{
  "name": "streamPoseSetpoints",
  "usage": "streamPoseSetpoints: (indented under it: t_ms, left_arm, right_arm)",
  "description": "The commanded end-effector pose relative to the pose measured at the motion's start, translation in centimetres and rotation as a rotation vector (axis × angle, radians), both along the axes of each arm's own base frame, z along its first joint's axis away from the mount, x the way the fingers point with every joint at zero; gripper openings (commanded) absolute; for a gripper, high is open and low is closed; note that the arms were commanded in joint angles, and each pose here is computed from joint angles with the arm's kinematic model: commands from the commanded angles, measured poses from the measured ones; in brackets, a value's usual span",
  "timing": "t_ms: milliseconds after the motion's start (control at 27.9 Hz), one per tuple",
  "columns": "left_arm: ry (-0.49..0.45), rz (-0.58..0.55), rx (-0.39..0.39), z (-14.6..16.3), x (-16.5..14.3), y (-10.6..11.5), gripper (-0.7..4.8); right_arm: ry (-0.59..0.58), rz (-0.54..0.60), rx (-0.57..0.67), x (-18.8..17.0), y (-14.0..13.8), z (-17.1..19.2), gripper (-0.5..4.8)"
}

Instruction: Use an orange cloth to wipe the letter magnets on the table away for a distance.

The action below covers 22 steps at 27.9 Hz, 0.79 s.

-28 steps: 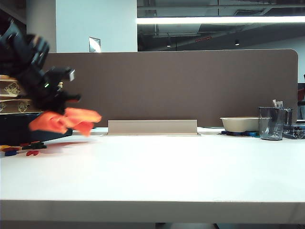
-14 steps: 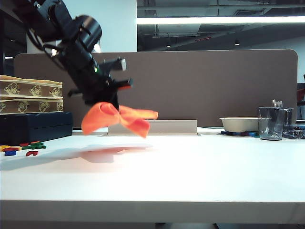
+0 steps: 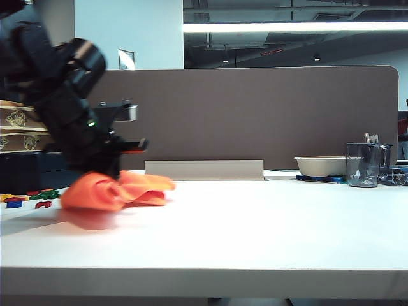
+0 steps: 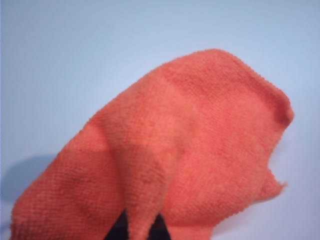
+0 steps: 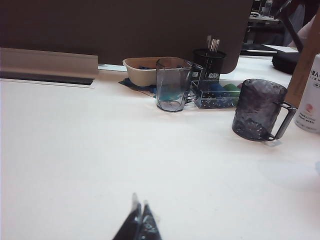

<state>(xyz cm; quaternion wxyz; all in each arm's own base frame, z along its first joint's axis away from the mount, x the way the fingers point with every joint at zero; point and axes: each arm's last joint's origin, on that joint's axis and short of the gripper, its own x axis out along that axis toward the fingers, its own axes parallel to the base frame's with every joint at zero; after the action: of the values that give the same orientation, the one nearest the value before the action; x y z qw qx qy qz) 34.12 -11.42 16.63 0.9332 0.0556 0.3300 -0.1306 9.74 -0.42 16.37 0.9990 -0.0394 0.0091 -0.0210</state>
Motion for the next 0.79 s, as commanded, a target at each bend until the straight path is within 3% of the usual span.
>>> streamPoseSetpoints:
  t_ms: [36, 143, 466, 645, 788]
  left_arm:
    - [-0.015, 0.052, 0.016, -0.5, 0.1, 2.4, -0.06]
    - [-0.02, 0.089, 0.043, -0.6, 0.5, 4.7, -0.06]
    - [-0.077, 0.121, -0.023, -0.1, 1.5, 9.9, -0.06]
    - [-0.078, 0.061, -0.084, 0.4, 1.3, 10.2, -0.06]
    - [-0.161, -0.012, -0.112, 2.8, 0.8, 8.7, -0.06]
  right_arm:
    - [-0.01, -0.002, 0.001, 0.0, 0.0, -0.1, -0.05]
    - [-0.009, -0.002, 0.001, 0.0, 0.0, -0.1, -0.05]
    - [-0.01, -0.002, 0.001, 0.0, 0.0, -0.1, -0.05]
    - [-0.01, -0.002, 0.001, 0.0, 0.0, -0.1, -0.05]
    - [-0.01, -0.002, 0.001, 0.0, 0.0, -0.1, -0.05]
